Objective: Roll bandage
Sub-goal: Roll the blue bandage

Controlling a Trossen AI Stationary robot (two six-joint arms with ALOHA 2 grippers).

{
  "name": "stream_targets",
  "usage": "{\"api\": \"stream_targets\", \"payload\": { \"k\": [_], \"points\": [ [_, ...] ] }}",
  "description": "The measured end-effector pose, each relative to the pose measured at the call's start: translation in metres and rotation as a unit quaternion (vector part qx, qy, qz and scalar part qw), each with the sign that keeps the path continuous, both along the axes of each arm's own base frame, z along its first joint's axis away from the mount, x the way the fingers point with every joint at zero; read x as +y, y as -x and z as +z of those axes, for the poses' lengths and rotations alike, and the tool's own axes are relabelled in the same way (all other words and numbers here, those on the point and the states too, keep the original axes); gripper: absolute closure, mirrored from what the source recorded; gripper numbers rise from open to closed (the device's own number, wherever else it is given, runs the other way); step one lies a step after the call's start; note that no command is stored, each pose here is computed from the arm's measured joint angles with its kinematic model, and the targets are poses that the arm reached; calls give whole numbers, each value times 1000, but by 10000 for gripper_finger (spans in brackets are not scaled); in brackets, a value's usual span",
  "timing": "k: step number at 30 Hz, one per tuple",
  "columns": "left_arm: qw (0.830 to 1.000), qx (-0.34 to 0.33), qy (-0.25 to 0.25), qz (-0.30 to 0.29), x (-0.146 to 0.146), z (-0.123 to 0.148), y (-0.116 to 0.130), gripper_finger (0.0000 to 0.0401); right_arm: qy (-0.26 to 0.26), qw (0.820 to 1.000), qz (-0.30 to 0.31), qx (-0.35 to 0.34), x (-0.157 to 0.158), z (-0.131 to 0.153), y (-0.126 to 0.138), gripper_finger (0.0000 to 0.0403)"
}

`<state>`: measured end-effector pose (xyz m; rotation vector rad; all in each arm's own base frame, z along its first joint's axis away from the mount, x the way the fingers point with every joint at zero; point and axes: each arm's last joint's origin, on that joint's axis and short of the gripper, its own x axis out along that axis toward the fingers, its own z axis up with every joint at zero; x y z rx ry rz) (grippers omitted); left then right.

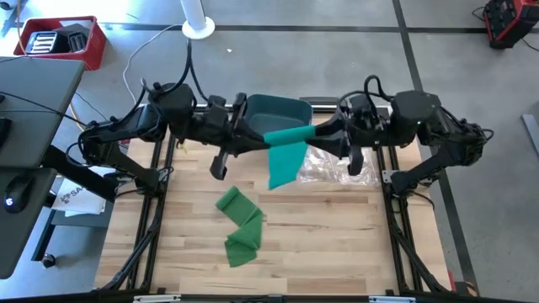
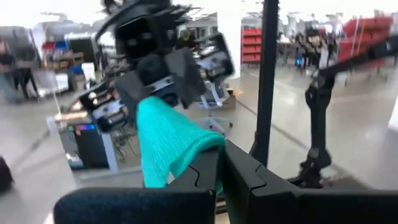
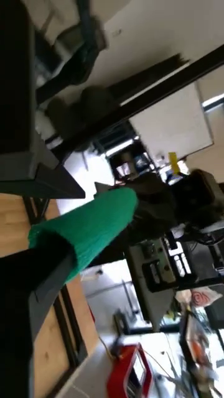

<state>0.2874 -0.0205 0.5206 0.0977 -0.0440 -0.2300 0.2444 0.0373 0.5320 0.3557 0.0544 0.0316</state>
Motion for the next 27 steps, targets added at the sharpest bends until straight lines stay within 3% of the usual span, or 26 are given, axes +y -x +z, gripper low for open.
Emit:
{"api": "stream_targets", "payload": {
  "k": [3,6,13,19,23,25,27],
  "points": [
    [1000,-6,-30,-3,-3,0,0,398,-12,1000,10,0,-3,0,0,286],
    [1000,-4,-21,-2,-4,0,0,395,-8,1000,20,-1,-3,0,-1,298],
    [990,27,130,37,5,0,-1,353,109,993,39,0,6,-5,-10,388],
    [952,52,297,48,16,0,-1,312,247,968,51,3,16,-11,-19,384],
    [941,66,332,29,16,0,-1,299,358,933,43,11,23,-14,-18,386],
    [938,74,336,30,16,-2,-1,301,382,924,28,19,25,-15,-17,388],
    [939,76,335,31,15,-2,-1,313,375,926,8,26,27,-15,-17,388]
  ]
}}
